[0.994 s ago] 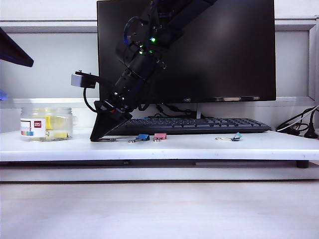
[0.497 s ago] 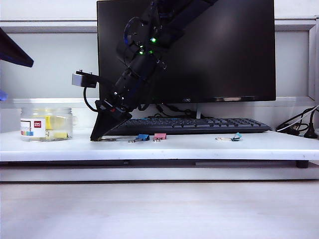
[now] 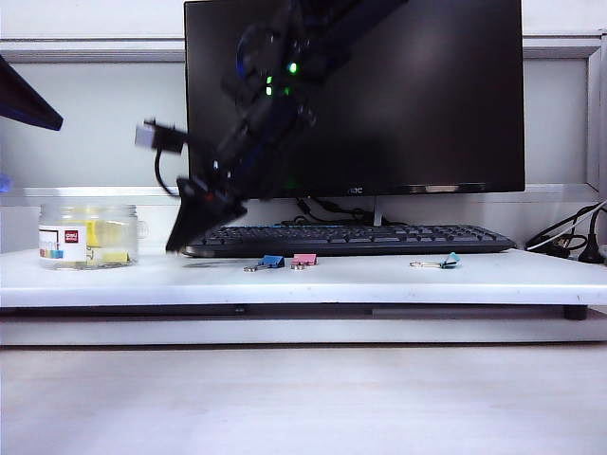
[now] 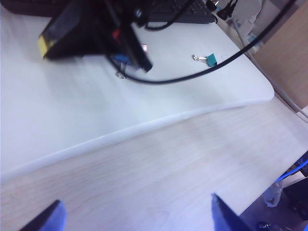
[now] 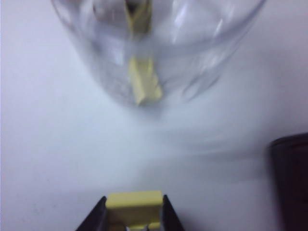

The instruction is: Pick up the clips with the largest number of clips of the same color on the table and place them in a round transparent plastic box.

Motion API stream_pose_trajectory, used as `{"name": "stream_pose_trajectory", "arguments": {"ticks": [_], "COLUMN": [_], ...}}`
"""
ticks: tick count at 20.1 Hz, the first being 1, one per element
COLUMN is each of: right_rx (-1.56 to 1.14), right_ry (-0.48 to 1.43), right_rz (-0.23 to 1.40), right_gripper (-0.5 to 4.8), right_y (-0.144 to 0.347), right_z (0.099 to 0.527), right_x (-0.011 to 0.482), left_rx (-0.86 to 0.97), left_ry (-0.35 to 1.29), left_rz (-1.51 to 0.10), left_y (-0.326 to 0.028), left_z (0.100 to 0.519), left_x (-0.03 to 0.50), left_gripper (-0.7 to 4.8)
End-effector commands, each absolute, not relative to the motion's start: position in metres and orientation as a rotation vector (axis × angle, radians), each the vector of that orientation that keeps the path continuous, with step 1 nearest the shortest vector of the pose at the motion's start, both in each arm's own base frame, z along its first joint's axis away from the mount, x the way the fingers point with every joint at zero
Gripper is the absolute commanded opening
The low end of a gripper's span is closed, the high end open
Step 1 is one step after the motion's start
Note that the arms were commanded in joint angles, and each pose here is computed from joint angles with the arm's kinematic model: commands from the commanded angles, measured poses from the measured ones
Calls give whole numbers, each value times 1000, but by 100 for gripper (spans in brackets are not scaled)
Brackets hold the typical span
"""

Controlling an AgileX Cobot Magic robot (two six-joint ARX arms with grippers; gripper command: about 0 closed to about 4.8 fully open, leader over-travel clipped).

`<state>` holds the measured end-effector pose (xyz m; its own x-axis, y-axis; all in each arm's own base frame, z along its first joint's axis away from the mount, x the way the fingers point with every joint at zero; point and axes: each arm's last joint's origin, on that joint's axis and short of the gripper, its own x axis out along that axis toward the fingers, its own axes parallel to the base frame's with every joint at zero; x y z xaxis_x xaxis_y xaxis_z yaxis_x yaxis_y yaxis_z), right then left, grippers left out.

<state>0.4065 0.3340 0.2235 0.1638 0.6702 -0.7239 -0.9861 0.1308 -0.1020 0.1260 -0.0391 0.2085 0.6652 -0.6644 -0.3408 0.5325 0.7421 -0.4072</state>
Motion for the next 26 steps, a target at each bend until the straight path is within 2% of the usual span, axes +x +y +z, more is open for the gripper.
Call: {"name": "stream_pose_trajectory", "arguments": {"ticks": [1,7,11,18,26], "right_rx": [-638,-409,-312,-267,-172], "right_ry": [487,334,274,270,258], "right_rz": [1300,1414,1467,1538,1514], "right_gripper": [80,80,81,81,81], "right_y": [333,339,342,369,379], "right_z": [254,301,311,293,271], "right_x": [404,401,402,394,410], "left_rx": [-279,-278,-278,-284,-289], "left_ry": [469,457,458,468,502], "left_rz": [-691,-694,-695,-702,-709], "left_y": [-39,-39,-39,-40,-40], "left_z": [212,213,213,213,210], "left_x": [127,127,127,127,125], "left_gripper": [402,402,402,402,402]}}
